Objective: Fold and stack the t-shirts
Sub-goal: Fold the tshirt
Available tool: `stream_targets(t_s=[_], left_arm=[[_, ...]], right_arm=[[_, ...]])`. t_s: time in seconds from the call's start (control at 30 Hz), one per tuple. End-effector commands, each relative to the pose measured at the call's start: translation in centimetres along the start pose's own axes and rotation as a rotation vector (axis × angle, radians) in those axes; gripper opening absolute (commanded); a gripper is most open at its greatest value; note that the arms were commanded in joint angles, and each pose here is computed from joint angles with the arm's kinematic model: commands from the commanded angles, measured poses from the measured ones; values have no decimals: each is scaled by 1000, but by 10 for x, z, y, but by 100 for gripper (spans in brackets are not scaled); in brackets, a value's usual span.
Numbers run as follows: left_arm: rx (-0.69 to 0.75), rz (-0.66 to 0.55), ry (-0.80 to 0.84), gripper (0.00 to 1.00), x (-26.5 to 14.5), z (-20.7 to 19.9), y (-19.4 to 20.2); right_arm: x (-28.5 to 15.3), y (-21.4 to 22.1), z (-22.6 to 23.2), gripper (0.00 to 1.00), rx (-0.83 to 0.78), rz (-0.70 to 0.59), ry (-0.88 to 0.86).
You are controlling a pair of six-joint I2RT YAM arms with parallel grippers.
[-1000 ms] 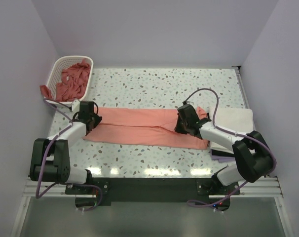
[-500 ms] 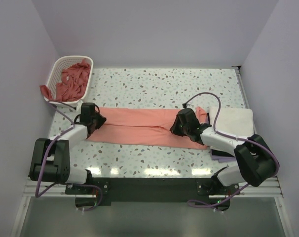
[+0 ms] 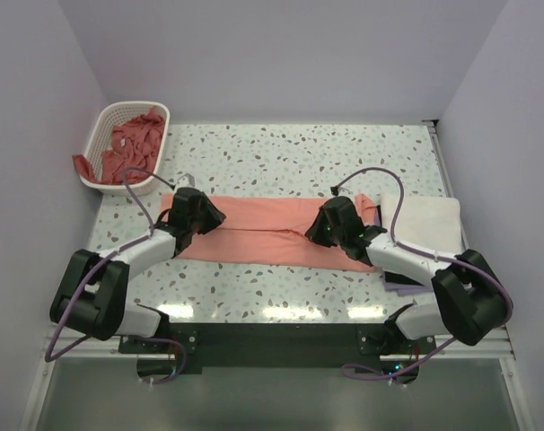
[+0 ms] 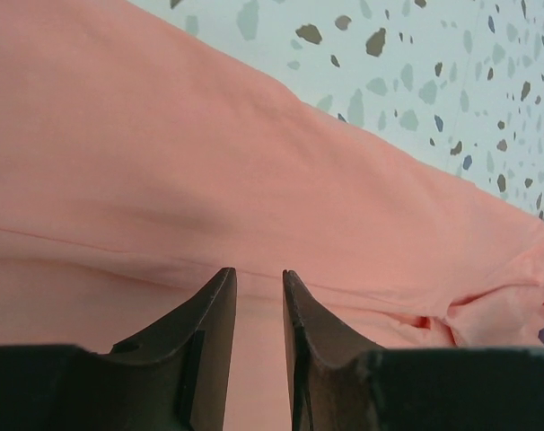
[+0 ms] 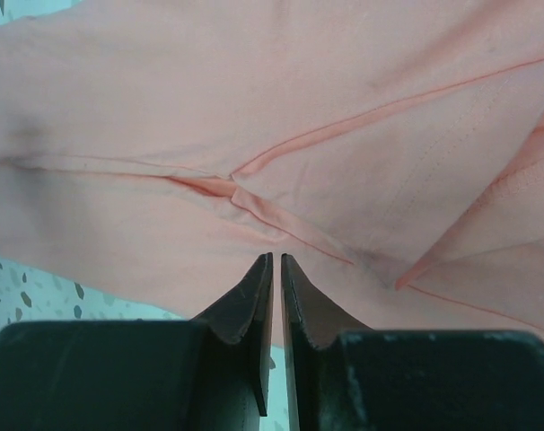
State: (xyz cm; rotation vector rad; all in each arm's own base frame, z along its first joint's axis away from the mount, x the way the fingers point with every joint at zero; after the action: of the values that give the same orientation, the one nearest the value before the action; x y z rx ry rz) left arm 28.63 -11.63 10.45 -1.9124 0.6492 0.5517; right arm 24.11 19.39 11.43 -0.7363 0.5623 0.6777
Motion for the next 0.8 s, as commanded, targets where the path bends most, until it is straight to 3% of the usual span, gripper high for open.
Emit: stream_targets(t_s=[0.0, 0.1, 0.27, 0.47, 0.67, 0.77], left_arm=[[67, -71, 101, 32, -3, -30, -17], [149, -63, 175, 35, -3, -57, -9], [279, -44, 279, 40, -4, -108, 11], [446, -40, 357, 44, -2, -181, 29], [616, 1, 325, 50, 3, -234, 68], [705, 41, 244, 50, 11, -241, 92]], right_arm=[[-8, -11, 22, 11, 26, -51, -78], [-20, -21, 16, 14, 10, -118, -14], [-47, -46, -2, 29, -26, -228, 98], [-72, -89, -42, 37, 43, -224, 142], [-88, -117, -65, 38, 111, -238, 174], [-90, -123, -67, 38, 136, -211, 147]])
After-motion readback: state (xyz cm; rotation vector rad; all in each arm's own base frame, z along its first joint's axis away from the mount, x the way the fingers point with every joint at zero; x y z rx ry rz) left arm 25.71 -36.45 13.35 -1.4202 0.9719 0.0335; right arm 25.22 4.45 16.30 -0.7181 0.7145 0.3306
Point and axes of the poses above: each gripper's point midway between its finger pads, its own x axis out along the fingers, its own z axis along the line the jaws close on, y = z × x, the point moved 7 cm from there along -x, back along the fingers, and after that the axes turned 14 degrees about x, right-handed, at the moved point
